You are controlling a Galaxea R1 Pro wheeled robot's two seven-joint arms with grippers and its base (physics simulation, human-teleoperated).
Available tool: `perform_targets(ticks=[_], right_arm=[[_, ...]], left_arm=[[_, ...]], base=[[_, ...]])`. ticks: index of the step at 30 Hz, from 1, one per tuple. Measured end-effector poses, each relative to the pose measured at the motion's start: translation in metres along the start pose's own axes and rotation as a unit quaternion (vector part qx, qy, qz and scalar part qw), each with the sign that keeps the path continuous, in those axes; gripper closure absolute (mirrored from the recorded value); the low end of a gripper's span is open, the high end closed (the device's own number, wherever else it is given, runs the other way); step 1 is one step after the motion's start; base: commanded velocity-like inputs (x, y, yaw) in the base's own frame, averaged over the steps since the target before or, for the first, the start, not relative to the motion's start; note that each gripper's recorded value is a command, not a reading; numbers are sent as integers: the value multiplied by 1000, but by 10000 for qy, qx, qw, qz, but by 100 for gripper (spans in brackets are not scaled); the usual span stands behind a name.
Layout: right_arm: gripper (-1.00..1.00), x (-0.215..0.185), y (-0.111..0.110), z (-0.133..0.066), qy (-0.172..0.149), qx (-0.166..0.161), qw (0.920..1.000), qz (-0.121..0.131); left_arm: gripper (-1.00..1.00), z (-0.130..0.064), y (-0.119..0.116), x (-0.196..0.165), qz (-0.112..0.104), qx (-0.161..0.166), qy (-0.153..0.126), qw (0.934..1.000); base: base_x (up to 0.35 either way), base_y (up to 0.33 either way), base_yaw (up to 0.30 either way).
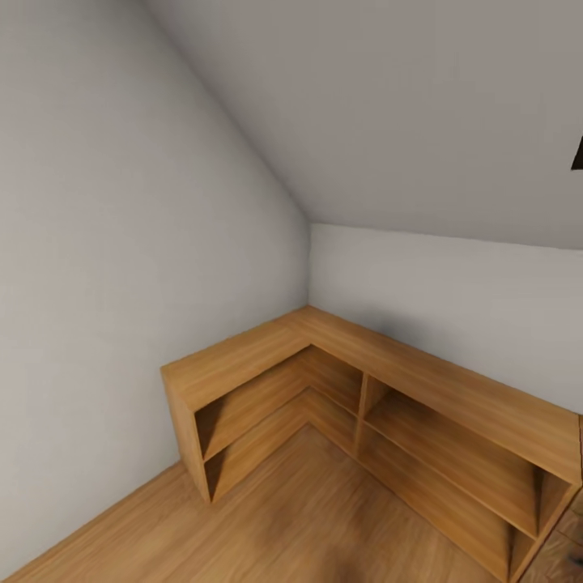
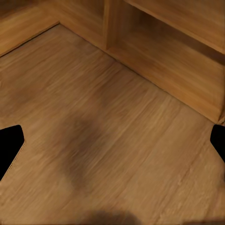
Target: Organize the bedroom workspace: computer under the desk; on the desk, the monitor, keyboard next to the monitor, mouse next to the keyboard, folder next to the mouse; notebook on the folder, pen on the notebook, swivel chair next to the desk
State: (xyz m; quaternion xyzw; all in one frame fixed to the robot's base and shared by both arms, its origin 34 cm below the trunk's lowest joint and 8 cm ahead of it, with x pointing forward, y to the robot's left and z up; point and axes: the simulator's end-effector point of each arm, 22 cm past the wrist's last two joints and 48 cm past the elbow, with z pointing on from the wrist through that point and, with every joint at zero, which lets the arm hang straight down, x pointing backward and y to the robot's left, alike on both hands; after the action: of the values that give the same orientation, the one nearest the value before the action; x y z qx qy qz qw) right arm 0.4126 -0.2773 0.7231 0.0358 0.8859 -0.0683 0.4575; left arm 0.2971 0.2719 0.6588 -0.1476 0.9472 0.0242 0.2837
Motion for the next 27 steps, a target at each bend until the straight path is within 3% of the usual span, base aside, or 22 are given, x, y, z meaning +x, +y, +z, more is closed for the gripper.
perform_targets(ticks=[10, 12, 27], right_arm=[[-100, 1, -6, 1, 28, 131, 9998, 142], [-100, 3, -12, 1, 66, 265, 9992, 292], [-100, 11, -15, 0, 171, 323, 9987, 346]], left_arm=[[-100, 0, 0, 0, 2, -3, 7, 10000], [-100, 0, 0, 1, 3, -4, 19, 10000], [-100, 0, 3, 9, 16, -31, 117, 9999]], base=[[285, 211, -44], [185, 112, -174], [29, 18, -185]])
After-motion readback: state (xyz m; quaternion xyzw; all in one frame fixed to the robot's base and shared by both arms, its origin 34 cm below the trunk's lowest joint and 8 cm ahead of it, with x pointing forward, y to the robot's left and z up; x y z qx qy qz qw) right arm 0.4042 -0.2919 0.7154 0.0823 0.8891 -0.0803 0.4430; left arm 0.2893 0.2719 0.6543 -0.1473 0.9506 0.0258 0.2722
